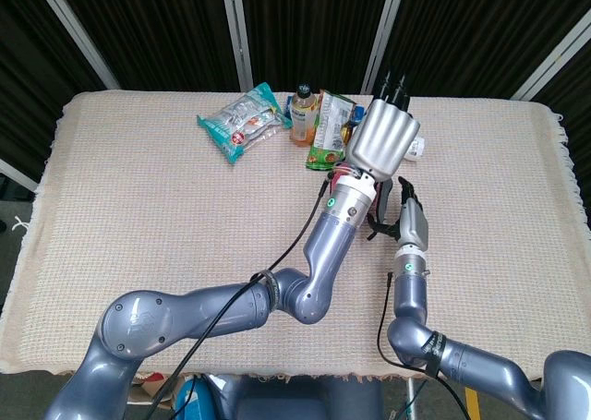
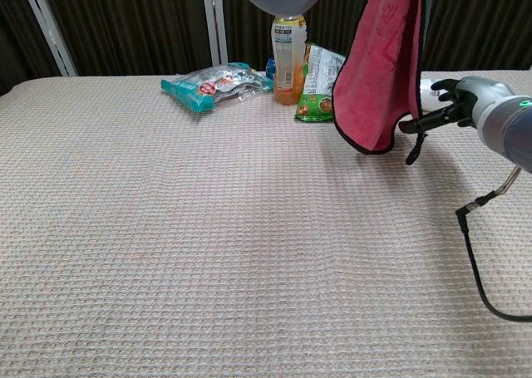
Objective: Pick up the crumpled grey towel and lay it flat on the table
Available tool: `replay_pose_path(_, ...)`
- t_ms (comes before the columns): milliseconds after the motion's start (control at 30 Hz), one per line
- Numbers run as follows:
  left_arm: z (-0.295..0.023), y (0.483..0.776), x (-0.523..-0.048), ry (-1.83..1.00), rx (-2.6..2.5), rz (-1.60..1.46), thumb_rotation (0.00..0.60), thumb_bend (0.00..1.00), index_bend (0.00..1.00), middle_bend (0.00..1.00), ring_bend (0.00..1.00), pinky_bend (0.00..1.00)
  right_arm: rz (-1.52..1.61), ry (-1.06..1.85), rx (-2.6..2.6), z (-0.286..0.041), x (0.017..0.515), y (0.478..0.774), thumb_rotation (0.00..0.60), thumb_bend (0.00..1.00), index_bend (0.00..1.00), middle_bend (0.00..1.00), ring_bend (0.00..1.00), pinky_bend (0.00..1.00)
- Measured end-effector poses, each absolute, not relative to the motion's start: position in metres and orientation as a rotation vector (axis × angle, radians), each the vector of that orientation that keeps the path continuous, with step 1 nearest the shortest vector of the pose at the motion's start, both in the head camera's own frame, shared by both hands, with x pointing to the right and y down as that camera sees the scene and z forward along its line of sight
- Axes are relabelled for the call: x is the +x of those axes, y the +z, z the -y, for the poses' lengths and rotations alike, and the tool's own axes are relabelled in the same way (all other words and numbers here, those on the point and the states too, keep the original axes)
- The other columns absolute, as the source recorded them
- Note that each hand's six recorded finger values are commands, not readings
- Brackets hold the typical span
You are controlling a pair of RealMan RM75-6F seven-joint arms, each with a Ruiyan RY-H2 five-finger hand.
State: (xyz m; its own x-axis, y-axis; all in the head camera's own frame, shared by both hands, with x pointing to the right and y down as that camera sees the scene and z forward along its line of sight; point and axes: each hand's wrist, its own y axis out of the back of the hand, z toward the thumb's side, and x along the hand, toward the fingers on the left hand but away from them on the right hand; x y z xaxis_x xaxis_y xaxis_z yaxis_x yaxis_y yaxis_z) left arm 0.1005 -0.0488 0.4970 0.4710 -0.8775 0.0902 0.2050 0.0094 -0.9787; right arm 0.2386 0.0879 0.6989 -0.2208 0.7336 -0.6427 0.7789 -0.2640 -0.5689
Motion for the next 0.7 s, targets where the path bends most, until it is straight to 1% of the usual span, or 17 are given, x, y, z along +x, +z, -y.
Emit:
replay_pose_path(267, 0.054, 0.503, 0.08, -0.973, -1.279, -0.676, 0.6, 0.62, 0.72, 0.28, 0.04, 0.02, -1.986, -1.505, 1.917, -0.08, 0.257, 0.685, 0.6, 0.31, 0.01, 0.0, 0.0, 0.0)
replay_pose_path(333, 0.055, 0.503, 0.076, -0.977, -1.278, -0.677, 0.6, 0.62, 0.72, 0.28, 0.04, 0.02, -2.006, -1.494, 1.905, -0.079, 0.261, 0.683, 0.6, 0.33, 0.08, 0.0, 0.0, 0.01)
replay_pose_path(367, 0.056, 0.503, 0.074, -0.978, -1.279, -0.679, 0.6, 0.62, 0.72, 0.28, 0.04, 0.02, -2.019, -1.488, 1.898, -0.079, 0.264, 0.682, 0.6, 0.34, 0.14, 0.01, 0.0, 0.01)
replay_pose_path(400, 0.056, 0.503, 0.073, -0.979, -1.279, -0.681, 0.6, 0.62, 0.72, 0.28, 0.04, 0.02, -2.025, -1.486, 1.893, -0.079, 0.266, 0.682, 0.6, 0.34, 0.21, 0.03, 0.0, 0.02)
replay_pose_path(500, 0.058, 0.503, 0.069, -0.979, -1.278, -0.685, 0.6, 0.62, 0.72, 0.28, 0.04, 0.02, -2.035, -1.495, 1.883, -0.082, 0.271, 0.683, 0.6, 0.36, 0.35, 0.1, 0.0, 0.02)
replay_pose_path(600, 0.059, 0.502, 0.068, -0.976, -1.276, -0.687, 0.6, 0.62, 0.72, 0.28, 0.04, 0.02, -2.035, -1.504, 1.877, -0.084, 0.274, 0.685, 0.6, 0.37, 0.42, 0.14, 0.0, 0.03)
replay_pose_path(700, 0.06, 0.5, 0.067, -0.975, -1.276, -0.69, 0.6, 0.62, 0.72, 0.28, 0.04, 0.02, -2.034, -1.502, 1.874, -0.086, 0.275, 0.687, 0.6, 0.39, 0.46, 0.16, 0.0, 0.04)
